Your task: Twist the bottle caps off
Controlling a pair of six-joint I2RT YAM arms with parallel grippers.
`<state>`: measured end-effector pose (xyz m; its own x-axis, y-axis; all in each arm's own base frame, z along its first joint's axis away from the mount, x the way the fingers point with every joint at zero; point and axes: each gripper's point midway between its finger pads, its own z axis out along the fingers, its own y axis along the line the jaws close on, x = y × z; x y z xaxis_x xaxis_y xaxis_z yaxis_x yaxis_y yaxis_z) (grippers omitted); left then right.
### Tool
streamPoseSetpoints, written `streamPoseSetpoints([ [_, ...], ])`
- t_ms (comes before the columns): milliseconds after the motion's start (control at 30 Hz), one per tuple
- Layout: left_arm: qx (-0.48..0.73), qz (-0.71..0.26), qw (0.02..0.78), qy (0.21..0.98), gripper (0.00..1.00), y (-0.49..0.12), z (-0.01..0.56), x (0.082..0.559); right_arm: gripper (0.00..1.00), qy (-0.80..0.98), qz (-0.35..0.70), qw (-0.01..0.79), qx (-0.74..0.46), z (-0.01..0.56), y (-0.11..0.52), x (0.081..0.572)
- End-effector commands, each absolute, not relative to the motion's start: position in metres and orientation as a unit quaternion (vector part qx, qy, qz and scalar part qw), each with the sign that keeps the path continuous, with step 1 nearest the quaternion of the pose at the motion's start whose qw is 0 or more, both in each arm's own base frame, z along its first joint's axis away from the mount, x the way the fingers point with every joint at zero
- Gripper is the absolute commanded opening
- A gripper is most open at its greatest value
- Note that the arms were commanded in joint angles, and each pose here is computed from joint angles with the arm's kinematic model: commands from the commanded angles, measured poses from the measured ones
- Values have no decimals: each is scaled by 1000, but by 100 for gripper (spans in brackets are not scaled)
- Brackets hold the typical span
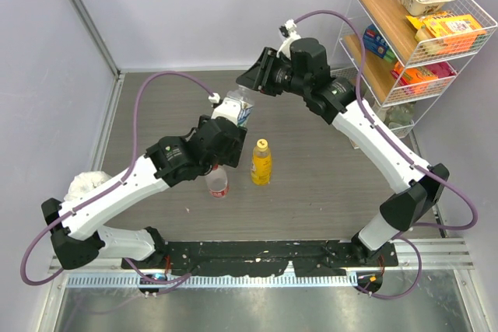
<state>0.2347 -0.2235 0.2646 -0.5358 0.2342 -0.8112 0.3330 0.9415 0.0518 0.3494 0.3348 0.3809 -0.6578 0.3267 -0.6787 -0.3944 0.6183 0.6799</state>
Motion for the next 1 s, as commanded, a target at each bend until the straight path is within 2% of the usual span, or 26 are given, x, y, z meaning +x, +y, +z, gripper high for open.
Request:
streamPoseSetpoints([
  [0,163,-87,469,863,0,-228,282,231,2,754,480,444,-61,414,339,336],
  [433,187,-183,466,845,0,-248,297,212,2,617,613,468,-155,465,325,294],
  [600,199,-223,464,834,0,-257,301,203,2,540,672,465,-202,493,311,263],
  [967,229,-334,466,787,0,-281,326,179,2,458,727,441,-261,522,299,223],
])
